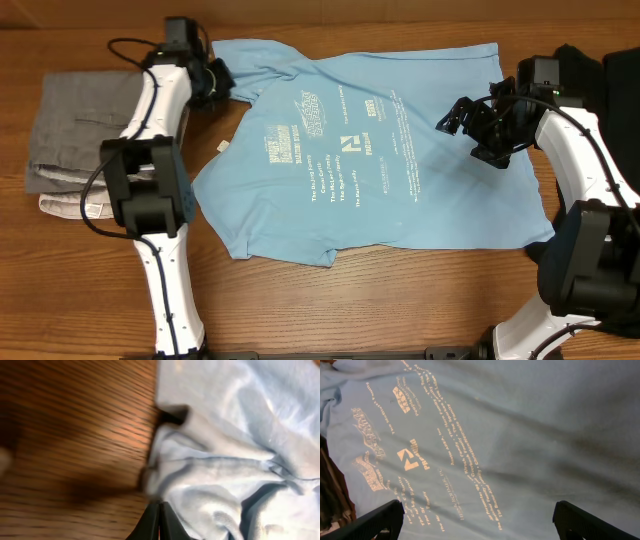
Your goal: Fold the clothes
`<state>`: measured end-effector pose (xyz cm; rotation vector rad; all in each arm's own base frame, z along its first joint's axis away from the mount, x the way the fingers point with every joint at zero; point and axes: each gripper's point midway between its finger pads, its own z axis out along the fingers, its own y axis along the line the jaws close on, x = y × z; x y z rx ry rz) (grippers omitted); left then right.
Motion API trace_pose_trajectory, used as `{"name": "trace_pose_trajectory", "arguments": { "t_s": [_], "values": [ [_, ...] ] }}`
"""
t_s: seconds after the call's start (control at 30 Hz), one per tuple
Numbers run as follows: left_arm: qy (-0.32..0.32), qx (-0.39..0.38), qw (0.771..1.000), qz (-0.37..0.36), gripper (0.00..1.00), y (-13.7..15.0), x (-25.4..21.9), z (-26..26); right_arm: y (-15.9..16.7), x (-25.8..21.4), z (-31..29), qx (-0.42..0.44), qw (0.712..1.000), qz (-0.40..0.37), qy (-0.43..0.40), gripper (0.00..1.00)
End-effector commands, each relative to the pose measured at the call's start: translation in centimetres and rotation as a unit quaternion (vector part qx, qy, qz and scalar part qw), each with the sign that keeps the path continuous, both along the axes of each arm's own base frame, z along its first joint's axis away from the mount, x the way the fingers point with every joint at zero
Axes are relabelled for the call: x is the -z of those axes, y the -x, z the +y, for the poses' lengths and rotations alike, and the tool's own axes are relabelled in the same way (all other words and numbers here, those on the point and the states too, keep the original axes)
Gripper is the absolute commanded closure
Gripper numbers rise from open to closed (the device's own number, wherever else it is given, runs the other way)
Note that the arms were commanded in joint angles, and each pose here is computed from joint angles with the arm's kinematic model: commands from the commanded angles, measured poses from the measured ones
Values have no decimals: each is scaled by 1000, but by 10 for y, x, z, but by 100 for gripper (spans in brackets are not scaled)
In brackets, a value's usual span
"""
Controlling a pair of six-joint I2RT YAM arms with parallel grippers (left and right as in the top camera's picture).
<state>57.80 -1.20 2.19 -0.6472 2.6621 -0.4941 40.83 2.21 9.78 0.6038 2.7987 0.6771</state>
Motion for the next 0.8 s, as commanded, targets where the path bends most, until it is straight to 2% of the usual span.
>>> {"name": "trace_pose_trajectory", "arguments": {
  "t_s": [0.0, 0.47, 0.67, 0.77],
  "values": [
    [35, -7, 999, 17, 96, 4, 10, 1, -6, -6, -1, 1, 1000, -11, -3, 0],
    [9, 16, 1000, 4, 96, 0, 11, -12, -6, -6, -1, 1, 1000, -11, -3, 0],
    [-52, 14, 999, 5, 96, -1, 15, -19, -6, -6, -1, 1, 1000, -11, -3, 0],
    [-61, 17, 998, 4, 96, -1, 15, -24, -6, -6, -1, 1, 1000, -11, -3, 0]
  ]
}}
